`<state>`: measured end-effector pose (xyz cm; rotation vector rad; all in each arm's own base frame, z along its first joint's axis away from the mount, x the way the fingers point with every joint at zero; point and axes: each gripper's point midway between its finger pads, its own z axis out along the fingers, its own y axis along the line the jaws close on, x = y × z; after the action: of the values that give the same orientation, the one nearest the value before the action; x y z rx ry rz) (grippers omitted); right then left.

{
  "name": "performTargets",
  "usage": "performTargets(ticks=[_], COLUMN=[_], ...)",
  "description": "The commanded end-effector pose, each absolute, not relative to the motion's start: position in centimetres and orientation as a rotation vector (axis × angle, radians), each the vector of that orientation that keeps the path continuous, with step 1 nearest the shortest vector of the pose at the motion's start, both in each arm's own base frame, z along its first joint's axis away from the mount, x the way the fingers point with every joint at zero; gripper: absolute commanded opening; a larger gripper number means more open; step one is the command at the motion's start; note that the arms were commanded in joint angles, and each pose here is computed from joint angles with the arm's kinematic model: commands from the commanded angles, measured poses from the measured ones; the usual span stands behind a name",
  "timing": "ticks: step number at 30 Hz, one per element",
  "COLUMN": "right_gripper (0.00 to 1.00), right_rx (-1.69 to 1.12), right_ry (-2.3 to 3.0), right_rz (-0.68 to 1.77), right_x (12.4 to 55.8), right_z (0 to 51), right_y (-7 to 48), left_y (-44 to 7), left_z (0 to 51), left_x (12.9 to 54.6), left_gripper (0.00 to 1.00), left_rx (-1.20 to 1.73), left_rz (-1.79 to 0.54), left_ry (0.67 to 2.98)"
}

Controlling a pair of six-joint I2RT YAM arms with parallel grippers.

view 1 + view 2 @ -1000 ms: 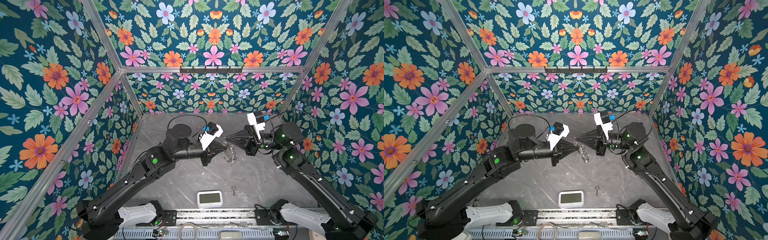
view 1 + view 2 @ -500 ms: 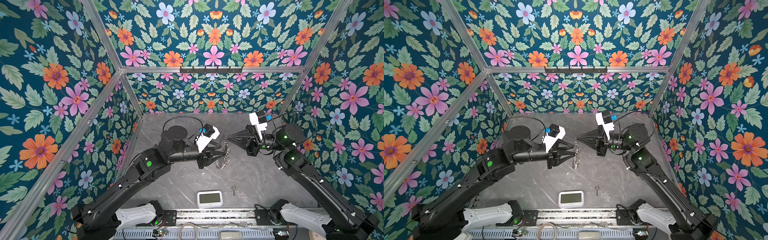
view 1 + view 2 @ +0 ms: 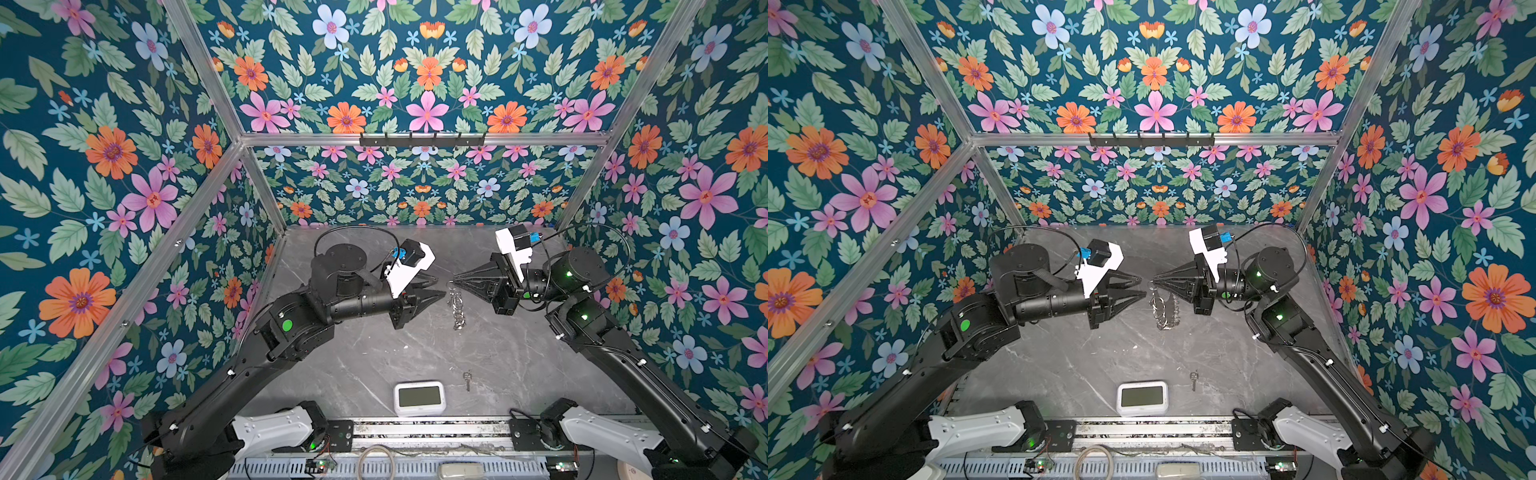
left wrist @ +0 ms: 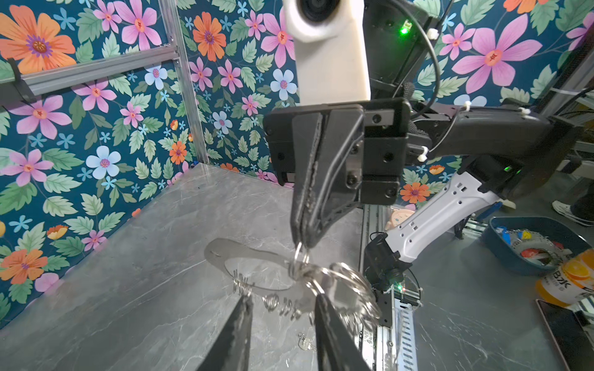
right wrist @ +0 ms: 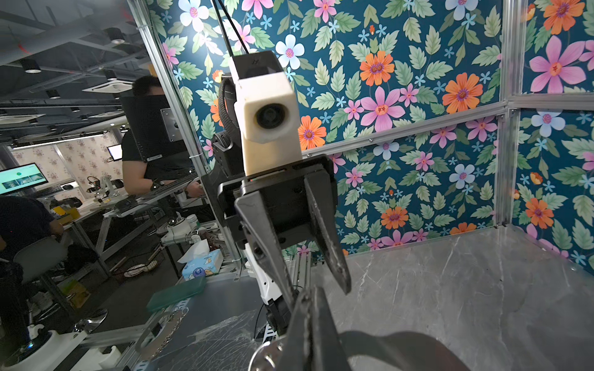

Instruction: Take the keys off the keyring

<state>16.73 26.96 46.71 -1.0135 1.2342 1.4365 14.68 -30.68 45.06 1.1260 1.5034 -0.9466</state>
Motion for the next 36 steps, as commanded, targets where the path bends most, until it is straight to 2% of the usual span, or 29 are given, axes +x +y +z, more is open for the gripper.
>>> performTargets(ticks=[1,11,21,24,32,33,35,36], right_gripper=[0.00,0.00,0.00,0.00,0.00,0.04,0.29,0.37], right_rx=[-1.058,-1.054,-1.023,-1.017,-0.950,-0.940,-0.912,-0.903], right_ry=[1.186,1.189,1.212,1.217,1.279,1.293,1.338,1.356], right_rz=[1.440,1.446,1.429,1.430,1.426,1.430,1.433,1.434], right_x=[15.9,16.1,16.8,17.1,18.7,18.9,19.5,19.6], right_z=[47.0,47.0,46.8,46.7,46.0,45.8,45.1,44.8], right_y=[26.8,27.0,26.9,27.0,26.5,26.4,26.0,25.9], left_y=[-31.0,-31.8,-32.6,-32.5,-32.2,-32.2,-32.1,-32.1], left_z=[45.9,45.9,45.7,45.9,45.4,45.2,44.9,44.6], left_x=[14.5,14.2,13.5,13.3,13.8,14.1,14.4,14.7], left_gripper=[0.33,0.25,0.08,0.00,0.00,0.00,0.00,0.00], left_rx=[1.142,1.171,1.205,1.204,1.189,1.181,1.171,1.165], left_rz=[-0.965,-1.022,-1.093,-1.111,-1.069,-1.060,-1.041,-1.031], left_ry=[1.448,1.439,1.431,1.416,1.468,1.487,1.531,1.555])
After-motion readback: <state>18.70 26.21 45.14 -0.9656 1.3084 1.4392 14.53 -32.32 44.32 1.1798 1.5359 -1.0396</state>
